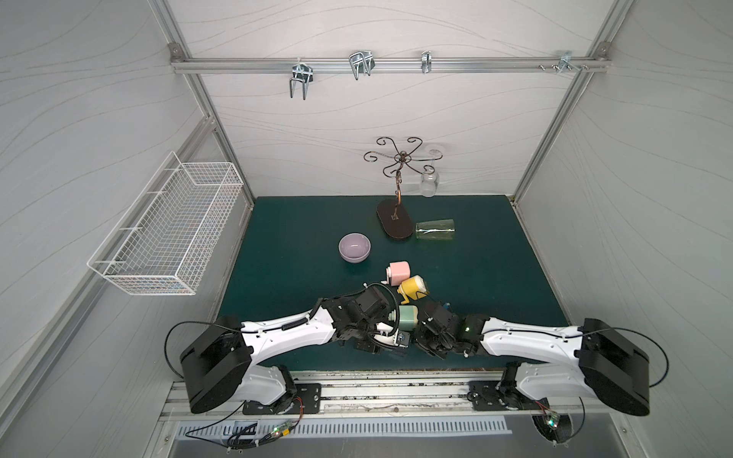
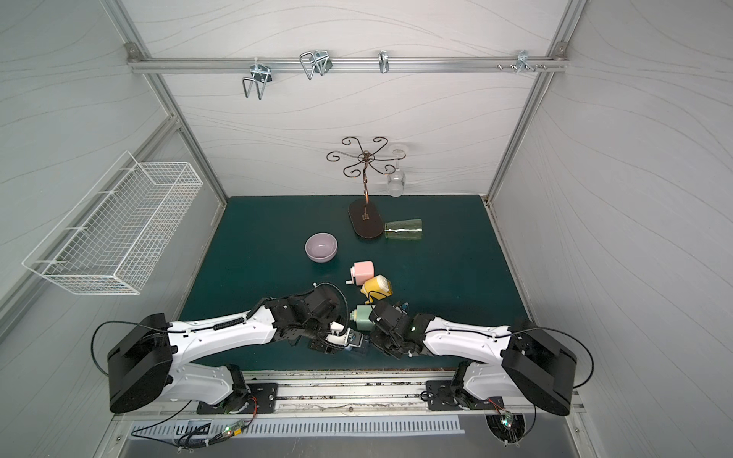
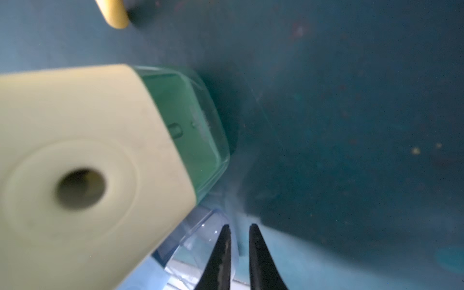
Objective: Put the tray back into the pencil sharpener
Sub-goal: Close the container of the pencil sharpener.
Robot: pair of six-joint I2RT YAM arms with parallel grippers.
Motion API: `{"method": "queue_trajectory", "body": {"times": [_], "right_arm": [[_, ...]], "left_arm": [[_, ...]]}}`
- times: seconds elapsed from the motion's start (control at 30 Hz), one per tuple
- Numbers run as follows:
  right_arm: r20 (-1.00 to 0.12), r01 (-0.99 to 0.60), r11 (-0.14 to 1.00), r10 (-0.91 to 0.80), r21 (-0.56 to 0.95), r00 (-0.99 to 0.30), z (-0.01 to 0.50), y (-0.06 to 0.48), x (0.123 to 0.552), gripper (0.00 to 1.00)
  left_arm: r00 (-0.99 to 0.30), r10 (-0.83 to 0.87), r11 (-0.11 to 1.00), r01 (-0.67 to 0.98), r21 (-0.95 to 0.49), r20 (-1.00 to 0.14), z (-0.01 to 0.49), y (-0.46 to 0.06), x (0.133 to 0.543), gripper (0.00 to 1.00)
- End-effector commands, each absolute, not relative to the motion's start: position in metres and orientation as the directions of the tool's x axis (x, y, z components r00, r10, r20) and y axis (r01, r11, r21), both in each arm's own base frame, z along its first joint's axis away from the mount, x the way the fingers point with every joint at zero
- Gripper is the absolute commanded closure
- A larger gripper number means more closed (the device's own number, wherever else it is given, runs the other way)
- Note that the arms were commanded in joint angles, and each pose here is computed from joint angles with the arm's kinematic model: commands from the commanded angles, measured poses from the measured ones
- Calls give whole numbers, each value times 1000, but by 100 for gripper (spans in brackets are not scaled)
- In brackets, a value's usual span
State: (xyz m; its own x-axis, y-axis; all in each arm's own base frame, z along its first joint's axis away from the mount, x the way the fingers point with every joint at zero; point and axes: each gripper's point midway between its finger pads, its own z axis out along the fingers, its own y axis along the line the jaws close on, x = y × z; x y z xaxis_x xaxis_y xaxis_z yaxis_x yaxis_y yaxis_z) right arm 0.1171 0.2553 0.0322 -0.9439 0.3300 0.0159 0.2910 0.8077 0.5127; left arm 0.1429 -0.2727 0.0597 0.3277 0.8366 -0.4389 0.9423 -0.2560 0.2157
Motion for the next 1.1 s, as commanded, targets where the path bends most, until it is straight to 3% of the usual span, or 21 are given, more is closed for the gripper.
{"method": "queue_trajectory", "body": {"times": [0.0,0.57,1.07], "right_arm": [[23,303,804,340,511,-940,37,245,110,81],[81,275,786,278,553,-957,30,270,98,86],[28,277,789,314,549,-949,36,258,108,84]], "left_arm": [[354,844,-297,934,198,-403,54,-270,139,67],[372,838,-344,928,142,-400,53,-267,124,67],[381,829,-348,925,155,-409,55,-274,124,68]]}}
